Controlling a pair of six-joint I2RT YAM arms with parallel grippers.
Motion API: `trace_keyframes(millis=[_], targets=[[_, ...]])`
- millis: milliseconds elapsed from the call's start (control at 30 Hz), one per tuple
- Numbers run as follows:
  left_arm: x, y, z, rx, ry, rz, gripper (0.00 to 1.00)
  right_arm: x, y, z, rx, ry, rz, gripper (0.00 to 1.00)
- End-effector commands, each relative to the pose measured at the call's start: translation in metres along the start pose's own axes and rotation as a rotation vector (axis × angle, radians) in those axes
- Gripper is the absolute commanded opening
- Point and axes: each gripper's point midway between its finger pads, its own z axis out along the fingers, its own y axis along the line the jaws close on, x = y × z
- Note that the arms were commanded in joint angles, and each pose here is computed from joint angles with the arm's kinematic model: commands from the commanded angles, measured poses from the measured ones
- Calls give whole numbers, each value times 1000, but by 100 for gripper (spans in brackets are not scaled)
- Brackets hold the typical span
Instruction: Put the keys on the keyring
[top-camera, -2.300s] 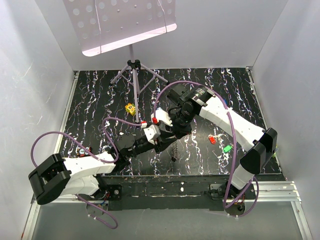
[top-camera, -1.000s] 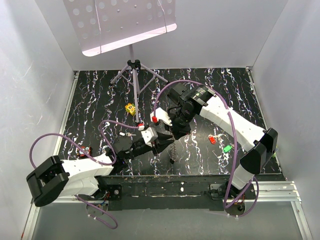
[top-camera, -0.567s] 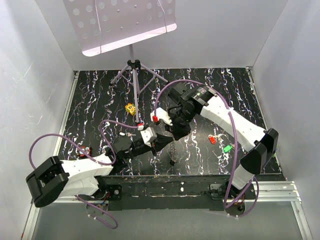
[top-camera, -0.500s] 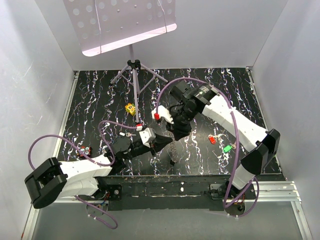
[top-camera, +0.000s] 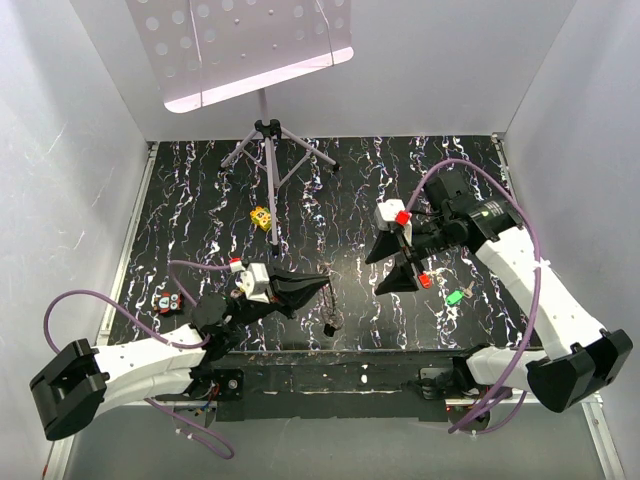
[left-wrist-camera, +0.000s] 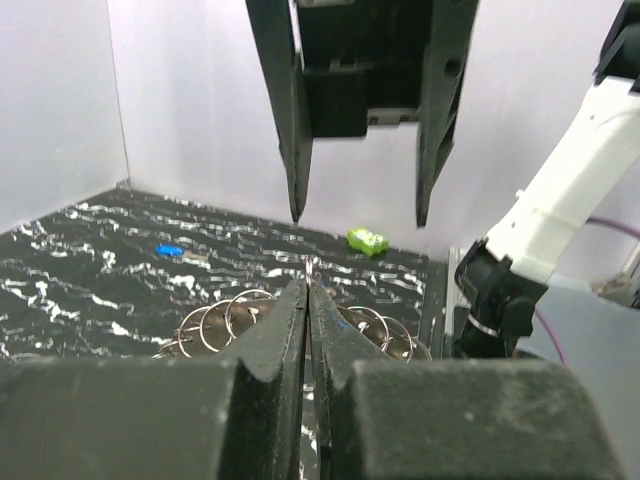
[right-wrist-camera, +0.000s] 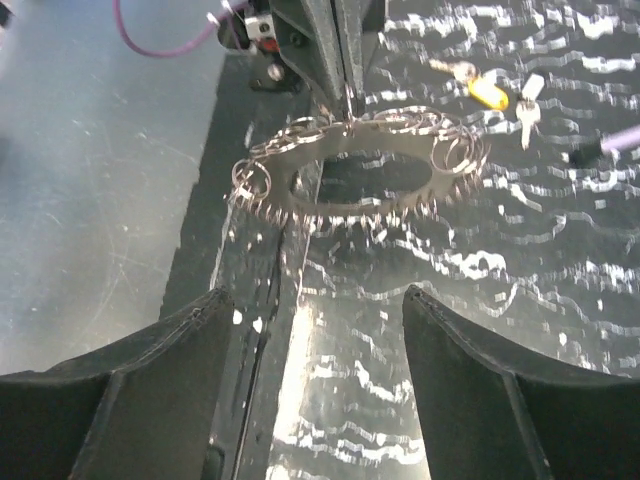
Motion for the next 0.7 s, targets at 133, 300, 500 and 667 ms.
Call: trace_keyframes(millis=[133,300,500,667], targets=[[-38,-1,5,-3,-157,-25,0,-51,-2,13,-157,-260,-82,55],[-36,-1,10,5,-164,-39,0,-51,-4,27,-185,-243,-34,48],[-36,0,15,6,-163,-38,0,-46,-8,39,-190,-211,-13,45],[-38,-1,15,8,-166,-35,0,-40,-14,44,-180,-200,13,44]])
